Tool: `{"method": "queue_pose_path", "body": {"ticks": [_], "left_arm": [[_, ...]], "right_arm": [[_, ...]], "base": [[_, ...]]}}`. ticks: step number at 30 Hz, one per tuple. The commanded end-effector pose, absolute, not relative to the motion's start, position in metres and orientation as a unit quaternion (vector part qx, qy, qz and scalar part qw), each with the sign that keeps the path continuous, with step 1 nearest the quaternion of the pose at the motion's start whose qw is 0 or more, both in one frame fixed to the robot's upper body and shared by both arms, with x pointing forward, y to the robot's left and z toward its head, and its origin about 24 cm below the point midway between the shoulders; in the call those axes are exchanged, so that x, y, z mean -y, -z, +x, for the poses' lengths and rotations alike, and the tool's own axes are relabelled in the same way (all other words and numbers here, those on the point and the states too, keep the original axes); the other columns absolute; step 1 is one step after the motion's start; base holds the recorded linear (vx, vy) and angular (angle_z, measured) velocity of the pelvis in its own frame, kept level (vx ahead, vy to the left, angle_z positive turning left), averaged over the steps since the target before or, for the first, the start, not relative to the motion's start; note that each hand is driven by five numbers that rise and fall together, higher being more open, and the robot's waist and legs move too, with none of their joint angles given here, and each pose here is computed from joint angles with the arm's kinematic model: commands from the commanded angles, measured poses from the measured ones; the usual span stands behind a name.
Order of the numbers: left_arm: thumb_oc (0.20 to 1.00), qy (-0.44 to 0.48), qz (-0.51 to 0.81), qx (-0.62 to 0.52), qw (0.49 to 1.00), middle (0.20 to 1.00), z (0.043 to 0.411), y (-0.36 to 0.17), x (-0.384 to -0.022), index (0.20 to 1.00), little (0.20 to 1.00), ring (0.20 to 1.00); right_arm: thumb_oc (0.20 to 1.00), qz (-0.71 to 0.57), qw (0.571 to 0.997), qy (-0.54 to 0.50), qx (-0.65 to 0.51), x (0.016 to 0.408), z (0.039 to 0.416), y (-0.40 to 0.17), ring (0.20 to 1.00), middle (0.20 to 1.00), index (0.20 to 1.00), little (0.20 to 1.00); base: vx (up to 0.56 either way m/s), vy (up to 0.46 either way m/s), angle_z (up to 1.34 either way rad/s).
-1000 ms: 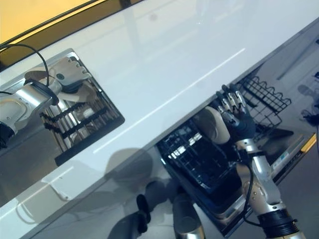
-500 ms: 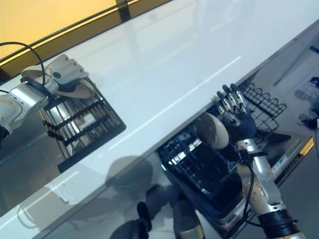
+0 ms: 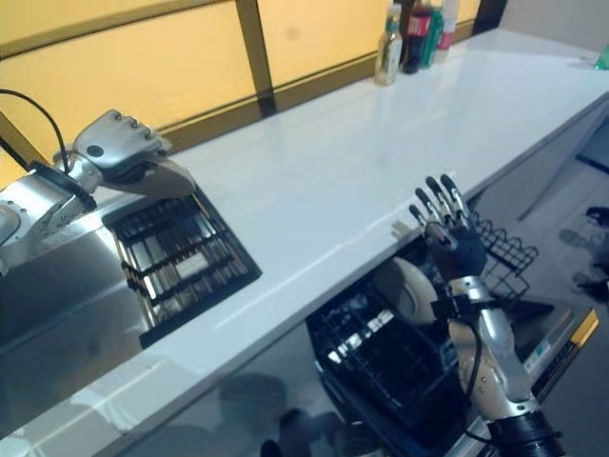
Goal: Pick up plates and place into dishwasher.
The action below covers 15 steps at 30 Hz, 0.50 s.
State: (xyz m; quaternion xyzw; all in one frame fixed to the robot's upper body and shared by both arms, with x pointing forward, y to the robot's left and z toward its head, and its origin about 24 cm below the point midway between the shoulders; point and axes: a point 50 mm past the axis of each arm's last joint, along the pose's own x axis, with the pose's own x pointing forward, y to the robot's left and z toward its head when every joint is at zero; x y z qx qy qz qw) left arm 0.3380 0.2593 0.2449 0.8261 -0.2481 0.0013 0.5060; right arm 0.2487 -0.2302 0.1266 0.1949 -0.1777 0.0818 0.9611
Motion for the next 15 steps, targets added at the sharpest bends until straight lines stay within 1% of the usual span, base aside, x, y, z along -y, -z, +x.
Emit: {"method": "queue_pose_path", "body": {"ticks": [1, 2, 3, 8, 11, 12, 15], "left_arm": [[0.200, -0.096, 0.764, 0.303, 0.561, 0.200, 0.322, -0.283, -0.277, 0.200, 0.200, 0.200], [0.200, -0.100, 0.737, 0.320, 0.586, 0.200, 0.318, -0.286, -0.275, 0.200, 0.200, 0.200], [0.200, -0.102, 0.728, 0.324, 0.595, 0.200, 0.317, -0.287, -0.275, 0.200, 0.200, 0.200], [0.200, -0.100, 0.627, 0.376, 0.675, 0.200, 0.303, -0.284, -0.262, 0.200, 0.200, 0.200], [0.200, -0.083, 0.537, 0.411, 0.732, 0.200, 0.295, -0.278, -0.250, 0.200, 0.200, 0.200], [0.200, -0.080, 0.526, 0.413, 0.739, 0.200, 0.293, -0.276, -0.248, 0.200, 0.200, 0.200], [0.200, -0.049, 0.441, 0.436, 0.783, 0.200, 0.288, -0.266, -0.233, 0.200, 0.200, 0.200]], "right_arm": [[1.000, 0.158, 0.957, -0.041, 0.238, 0.238, 0.245, -0.141, 1.000, 1.000, 1.000, 1.000], [1.000, 0.142, 0.961, -0.022, 0.236, 0.241, 0.246, -0.139, 1.000, 1.000, 1.000, 1.000], [1.000, 0.142, 0.962, -0.017, 0.234, 0.241, 0.247, -0.139, 1.000, 1.000, 1.000, 1.000], [1.000, 0.158, 0.960, -0.004, 0.231, 0.245, 0.246, -0.136, 1.000, 1.000, 1.000, 1.000], [1.000, 0.156, 0.958, -0.004, 0.239, 0.242, 0.246, -0.137, 1.000, 1.000, 1.000, 1.000], [1.000, 0.154, 0.959, -0.006, 0.239, 0.241, 0.246, -0.137, 1.000, 1.000, 1.000, 1.000], [1.000, 0.145, 0.958, -0.012, 0.247, 0.235, 0.247, -0.139, 1.000, 1.000, 1.000, 1.000]], "base": [[-0.05, 0.000, 0.03], [-0.05, 0.006, 0.08], [-0.07, 0.014, 0.08], [-0.07, 0.007, 0.03], [-0.07, 0.006, 0.07], [-0.07, 0.002, 0.08], [-0.07, -0.003, 0.02]]}}
